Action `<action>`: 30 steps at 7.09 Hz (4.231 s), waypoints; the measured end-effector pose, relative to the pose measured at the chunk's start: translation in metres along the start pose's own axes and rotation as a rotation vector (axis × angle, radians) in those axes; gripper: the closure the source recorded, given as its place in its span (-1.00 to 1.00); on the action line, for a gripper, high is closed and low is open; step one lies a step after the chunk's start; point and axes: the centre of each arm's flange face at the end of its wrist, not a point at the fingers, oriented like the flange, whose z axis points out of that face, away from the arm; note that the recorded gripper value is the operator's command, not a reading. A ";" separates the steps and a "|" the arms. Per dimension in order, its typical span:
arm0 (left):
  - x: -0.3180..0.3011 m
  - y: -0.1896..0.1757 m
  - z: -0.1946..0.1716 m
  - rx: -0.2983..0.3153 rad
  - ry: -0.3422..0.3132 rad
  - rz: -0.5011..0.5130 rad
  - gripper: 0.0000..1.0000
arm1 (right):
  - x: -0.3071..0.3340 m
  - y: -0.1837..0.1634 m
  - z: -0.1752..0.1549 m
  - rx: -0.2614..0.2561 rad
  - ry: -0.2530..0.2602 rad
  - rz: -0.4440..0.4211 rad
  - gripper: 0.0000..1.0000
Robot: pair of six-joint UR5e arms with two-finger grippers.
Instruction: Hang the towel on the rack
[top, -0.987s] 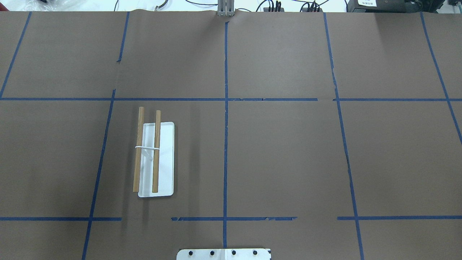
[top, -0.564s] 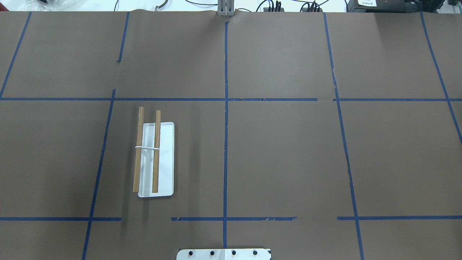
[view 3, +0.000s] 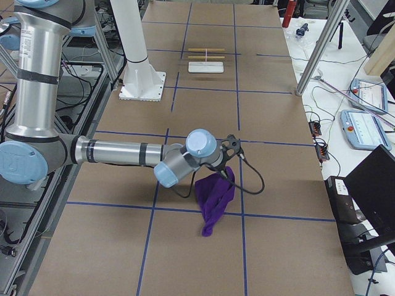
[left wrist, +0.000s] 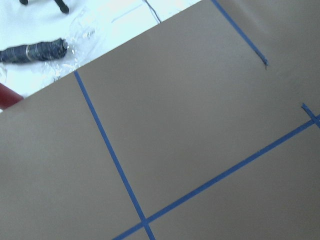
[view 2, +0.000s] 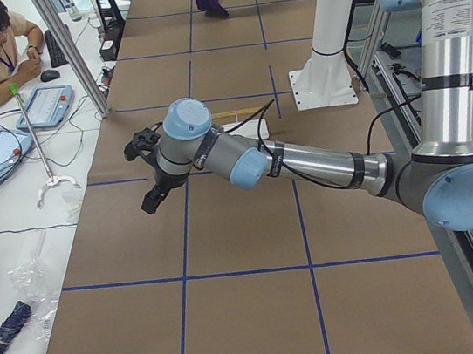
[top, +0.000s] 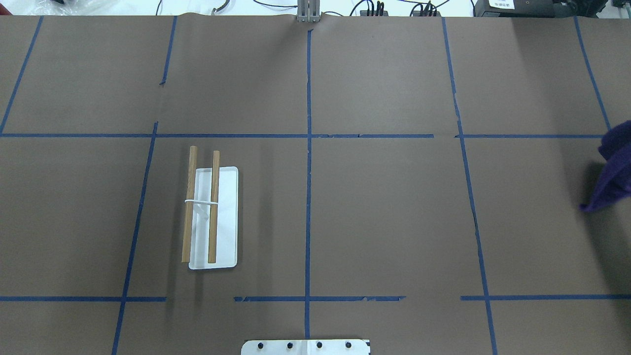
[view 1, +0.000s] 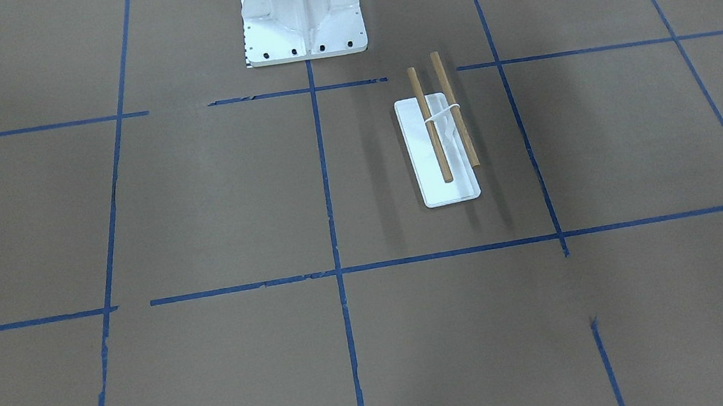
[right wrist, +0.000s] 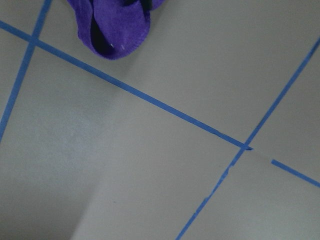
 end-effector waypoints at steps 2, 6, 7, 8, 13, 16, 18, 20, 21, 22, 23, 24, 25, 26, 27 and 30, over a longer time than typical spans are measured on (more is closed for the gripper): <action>0.043 -0.025 0.013 0.059 0.073 -0.120 -1.00 | -0.110 -0.104 0.008 0.006 0.010 0.070 1.00; 0.186 -0.100 0.054 0.028 0.253 -0.507 -0.93 | -0.338 -0.201 0.066 0.142 -0.057 0.134 1.00; 0.237 -0.128 0.063 -0.019 0.314 -0.667 -0.63 | -0.380 -0.207 0.069 0.177 -0.086 0.106 1.00; 0.293 -0.156 0.074 -0.071 0.347 -0.805 -0.46 | -0.418 -0.213 0.069 0.203 -0.123 0.069 1.00; 0.508 -0.214 0.127 -0.249 0.377 -1.157 -0.45 | -0.499 -0.217 0.066 0.261 -0.201 -0.280 1.00; 0.553 -0.223 0.128 -0.291 0.410 -1.169 -0.45 | -0.514 -0.215 0.068 0.274 -0.205 -0.438 1.00; 0.569 -0.229 0.123 -0.299 0.431 -1.157 -0.45 | -0.518 -0.212 0.069 0.274 -0.210 -0.458 1.00; 0.577 -0.229 0.127 -0.311 0.431 -1.153 -0.37 | -0.527 -0.208 0.072 0.282 -0.208 -0.466 1.00; 0.579 -0.228 0.128 -0.314 0.430 -1.151 -0.29 | -0.532 -0.205 0.072 0.287 -0.208 -0.469 1.00; 0.580 -0.227 0.128 -0.316 0.431 -1.150 -0.18 | -0.535 -0.202 0.070 0.291 -0.212 -0.472 1.00; 0.584 -0.225 0.129 -0.322 0.432 -1.147 0.19 | -0.537 -0.201 0.068 0.296 -0.216 -0.473 1.00; 0.587 -0.222 0.130 -0.327 0.433 -1.144 0.99 | -0.538 -0.201 0.065 0.301 -0.219 -0.475 1.00; 0.589 -0.220 0.130 -0.331 0.435 -1.148 1.00 | -0.538 -0.200 0.063 0.304 -0.222 -0.476 1.00; 0.590 -0.218 0.130 -0.334 0.439 -1.154 1.00 | -0.538 -0.200 0.062 0.305 -0.223 -0.477 1.00; 0.591 -0.217 0.129 -0.335 0.442 -1.156 1.00 | -0.538 -0.199 0.062 0.304 -0.223 -0.477 1.00; 0.591 -0.216 0.128 -0.333 0.445 -1.154 1.00 | -0.546 -0.190 0.069 0.258 -0.257 -0.433 -1.00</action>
